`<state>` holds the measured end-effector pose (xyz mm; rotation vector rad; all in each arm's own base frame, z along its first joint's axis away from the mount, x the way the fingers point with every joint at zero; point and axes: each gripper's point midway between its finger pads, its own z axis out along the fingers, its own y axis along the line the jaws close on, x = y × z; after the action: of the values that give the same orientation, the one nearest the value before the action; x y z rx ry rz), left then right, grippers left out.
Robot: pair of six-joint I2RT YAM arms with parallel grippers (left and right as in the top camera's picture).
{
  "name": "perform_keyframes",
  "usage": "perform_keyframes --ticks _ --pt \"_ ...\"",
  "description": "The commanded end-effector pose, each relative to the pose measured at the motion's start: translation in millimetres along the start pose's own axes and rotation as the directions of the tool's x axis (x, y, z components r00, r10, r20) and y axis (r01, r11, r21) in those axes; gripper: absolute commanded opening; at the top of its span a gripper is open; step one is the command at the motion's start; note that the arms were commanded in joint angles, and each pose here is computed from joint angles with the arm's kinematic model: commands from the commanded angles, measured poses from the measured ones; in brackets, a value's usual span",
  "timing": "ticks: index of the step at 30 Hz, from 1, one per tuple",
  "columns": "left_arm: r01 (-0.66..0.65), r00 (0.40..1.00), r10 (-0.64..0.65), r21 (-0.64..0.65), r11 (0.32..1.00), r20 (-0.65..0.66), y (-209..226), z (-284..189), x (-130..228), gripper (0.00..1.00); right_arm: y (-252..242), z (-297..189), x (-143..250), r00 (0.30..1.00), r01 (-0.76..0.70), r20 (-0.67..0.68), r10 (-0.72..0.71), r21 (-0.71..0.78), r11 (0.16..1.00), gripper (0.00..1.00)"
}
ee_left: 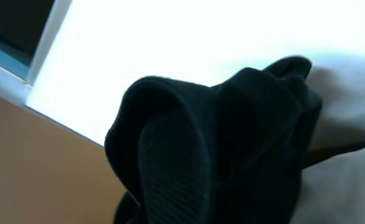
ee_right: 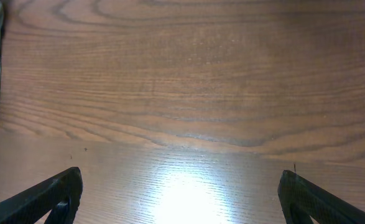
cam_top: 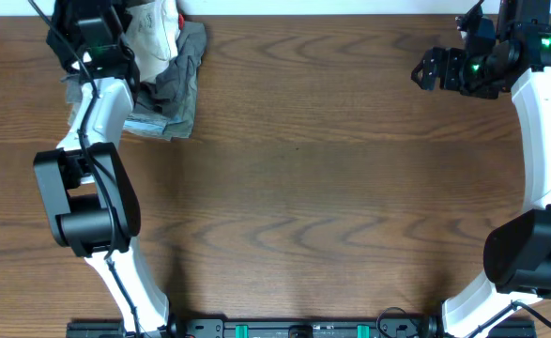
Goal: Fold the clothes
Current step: 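Move the held shirt over the clothes stack with the left gripper, then lower the shirt onto the stack top and open the left gripper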
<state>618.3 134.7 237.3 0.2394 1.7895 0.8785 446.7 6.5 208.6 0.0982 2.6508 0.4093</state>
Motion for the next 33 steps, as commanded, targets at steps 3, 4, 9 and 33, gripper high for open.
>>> perform_keyframes --ticks 3,4,9,33 --pt "0.215 0.976 -0.216 0.061 0.975 0.018 -26.5 -8.7 -22.2 0.06 12.2 7.4 5.2 1.0 0.014 -0.023 -0.014 -0.02 1.0 0.99" --pt "0.233 0.972 -0.235 0.082 0.969 0.011 -34.6 -10.9 -24.1 0.06 14.5 8.0 5.6 1.0 0.018 -0.025 -0.019 -0.022 1.0 0.98" --pt "0.33 0.944 -0.328 0.145 0.933 -0.036 -67.8 -20.0 -28.0 0.06 24.1 10.4 9.1 0.999 0.036 -0.038 -0.037 -0.032 0.999 0.99" --pt "0.303 0.95 -0.312 0.335 0.892 -0.029 -97.1 -101.0 -102.7 0.98 30.5 12.5 12.8 0.998 0.047 -0.051 -0.049 -0.038 0.998 0.99"
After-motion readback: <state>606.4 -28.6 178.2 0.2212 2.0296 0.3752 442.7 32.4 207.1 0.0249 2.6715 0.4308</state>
